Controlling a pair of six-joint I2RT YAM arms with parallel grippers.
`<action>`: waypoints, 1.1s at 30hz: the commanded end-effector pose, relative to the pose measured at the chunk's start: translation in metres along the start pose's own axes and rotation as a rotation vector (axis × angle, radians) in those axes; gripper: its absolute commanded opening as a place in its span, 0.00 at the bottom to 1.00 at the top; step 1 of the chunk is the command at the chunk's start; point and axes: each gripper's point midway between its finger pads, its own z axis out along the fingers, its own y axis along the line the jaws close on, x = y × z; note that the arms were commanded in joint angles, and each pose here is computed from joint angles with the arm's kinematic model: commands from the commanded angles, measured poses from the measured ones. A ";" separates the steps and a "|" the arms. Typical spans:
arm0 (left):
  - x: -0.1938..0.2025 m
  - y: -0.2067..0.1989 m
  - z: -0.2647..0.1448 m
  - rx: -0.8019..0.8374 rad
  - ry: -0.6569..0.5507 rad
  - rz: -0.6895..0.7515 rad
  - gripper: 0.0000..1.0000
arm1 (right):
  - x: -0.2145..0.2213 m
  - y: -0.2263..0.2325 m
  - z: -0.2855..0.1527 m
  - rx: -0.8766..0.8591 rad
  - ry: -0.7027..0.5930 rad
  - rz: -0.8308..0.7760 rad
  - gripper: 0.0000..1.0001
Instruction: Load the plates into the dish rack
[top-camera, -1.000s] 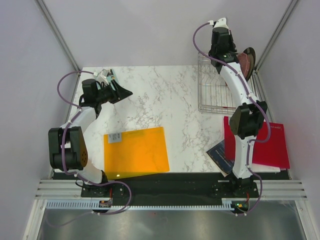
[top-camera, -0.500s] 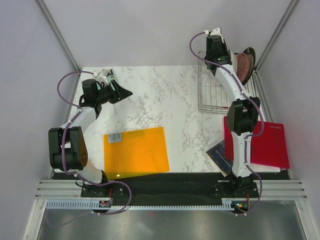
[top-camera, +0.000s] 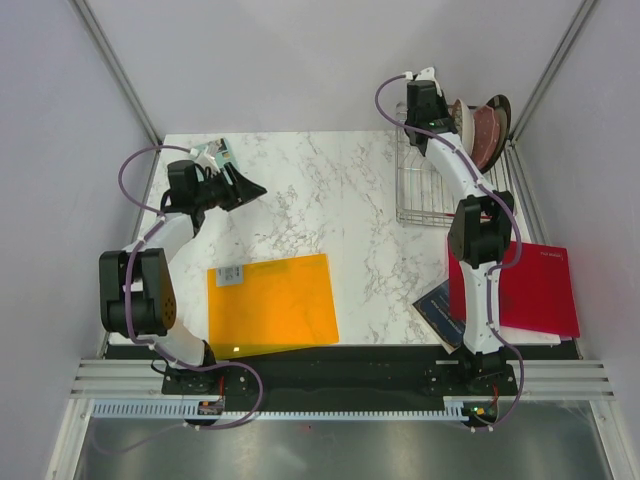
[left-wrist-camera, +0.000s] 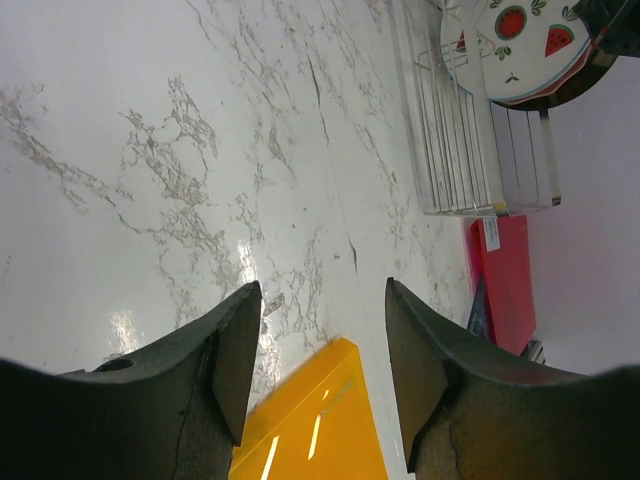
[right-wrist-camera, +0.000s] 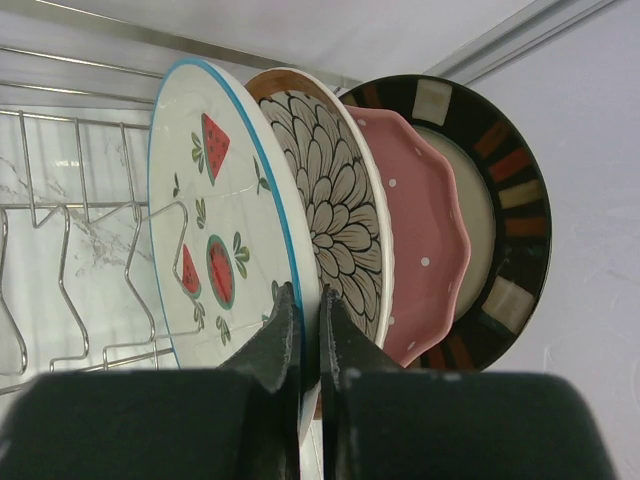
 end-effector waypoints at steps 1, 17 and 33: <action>-0.011 -0.007 0.004 0.010 -0.018 0.024 0.59 | -0.018 -0.026 -0.006 0.082 -0.037 0.072 0.27; -0.049 -0.042 -0.012 0.030 -0.086 0.209 1.00 | -0.126 -0.072 -0.140 -0.206 -0.387 0.182 0.93; -0.106 -0.147 -0.055 -0.015 -0.190 0.760 1.00 | -0.015 -0.141 -0.210 -0.182 -0.245 0.319 0.98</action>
